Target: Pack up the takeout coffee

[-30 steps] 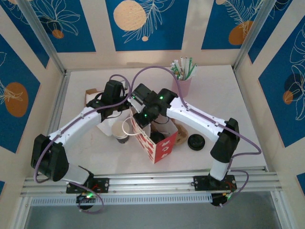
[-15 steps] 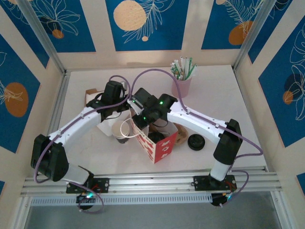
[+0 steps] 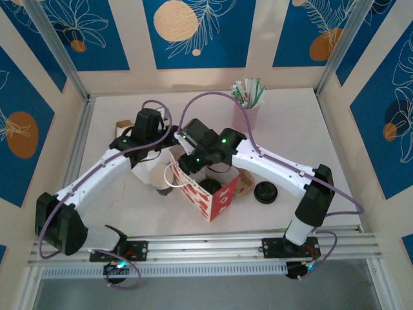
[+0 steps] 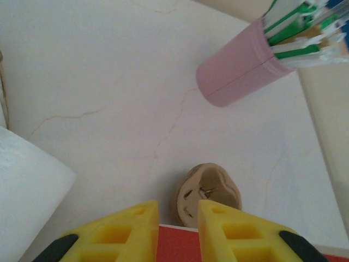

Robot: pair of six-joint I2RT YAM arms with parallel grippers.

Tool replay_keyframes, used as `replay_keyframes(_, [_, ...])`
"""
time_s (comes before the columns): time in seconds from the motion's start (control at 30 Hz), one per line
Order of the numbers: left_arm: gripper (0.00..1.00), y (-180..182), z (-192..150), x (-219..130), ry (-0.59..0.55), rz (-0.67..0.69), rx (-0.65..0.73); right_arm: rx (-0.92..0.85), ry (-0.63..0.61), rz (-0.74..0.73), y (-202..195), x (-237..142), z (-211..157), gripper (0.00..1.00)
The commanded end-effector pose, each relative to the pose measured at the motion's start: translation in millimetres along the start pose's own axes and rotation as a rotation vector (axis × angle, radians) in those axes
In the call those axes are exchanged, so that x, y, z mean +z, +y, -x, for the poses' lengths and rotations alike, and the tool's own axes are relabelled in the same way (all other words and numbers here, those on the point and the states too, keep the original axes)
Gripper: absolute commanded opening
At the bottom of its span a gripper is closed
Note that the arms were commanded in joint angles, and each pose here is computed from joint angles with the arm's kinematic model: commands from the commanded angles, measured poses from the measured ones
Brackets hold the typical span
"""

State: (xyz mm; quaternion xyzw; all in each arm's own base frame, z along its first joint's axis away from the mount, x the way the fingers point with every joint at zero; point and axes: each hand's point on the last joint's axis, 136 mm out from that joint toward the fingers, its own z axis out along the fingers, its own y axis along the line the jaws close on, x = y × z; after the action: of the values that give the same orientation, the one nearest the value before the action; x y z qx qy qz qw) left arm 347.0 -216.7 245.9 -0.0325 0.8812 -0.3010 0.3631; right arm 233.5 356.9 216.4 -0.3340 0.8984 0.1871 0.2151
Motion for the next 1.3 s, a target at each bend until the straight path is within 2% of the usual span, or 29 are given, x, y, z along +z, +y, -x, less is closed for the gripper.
replay_keyframes(0.0, [0.25,-17,16,-24,-0.071,-0.035,0.033,0.032,0.021,-0.013,-3,-4,-10,0.46])
replay_keyframes(0.17, [0.26,-10,17,-38,-0.094,0.004,0.036,0.051,-0.021,-0.013,-2,-21,-5,0.53])
replay_keyframes(0.23, [0.30,-4,15,-47,-0.105,0.029,0.035,0.056,-0.041,-0.010,-1,-27,-2,0.57])
replay_keyframes(0.37, [0.35,21,12,-74,-0.149,0.145,0.026,0.072,-0.051,-0.017,-4,-28,-1,0.57])
replay_keyframes(0.53, [0.61,68,-7,-111,-0.174,0.345,-0.024,0.105,-0.036,-0.005,-8,-15,0,0.55])
replay_keyframes(0.7, [0.72,110,-44,-132,-0.137,0.474,-0.119,0.116,0.006,-0.003,-8,4,-3,0.54])
replay_keyframes(0.83, [0.83,141,-79,-130,-0.083,0.538,-0.206,0.118,-0.002,-0.004,-7,-4,2,0.56])
replay_keyframes(0.97, [0.91,163,-98,-119,-0.049,0.549,-0.295,0.108,-0.061,0.009,-4,-32,14,0.64])
replay_keyframes(1.13, [0.92,180,-103,-98,-0.039,0.488,-0.407,0.101,-0.132,0.040,1,-70,24,0.75])
replay_keyframes(1.27, [0.86,187,-101,-76,-0.023,0.433,-0.461,0.111,-0.197,0.076,2,-100,31,0.87])
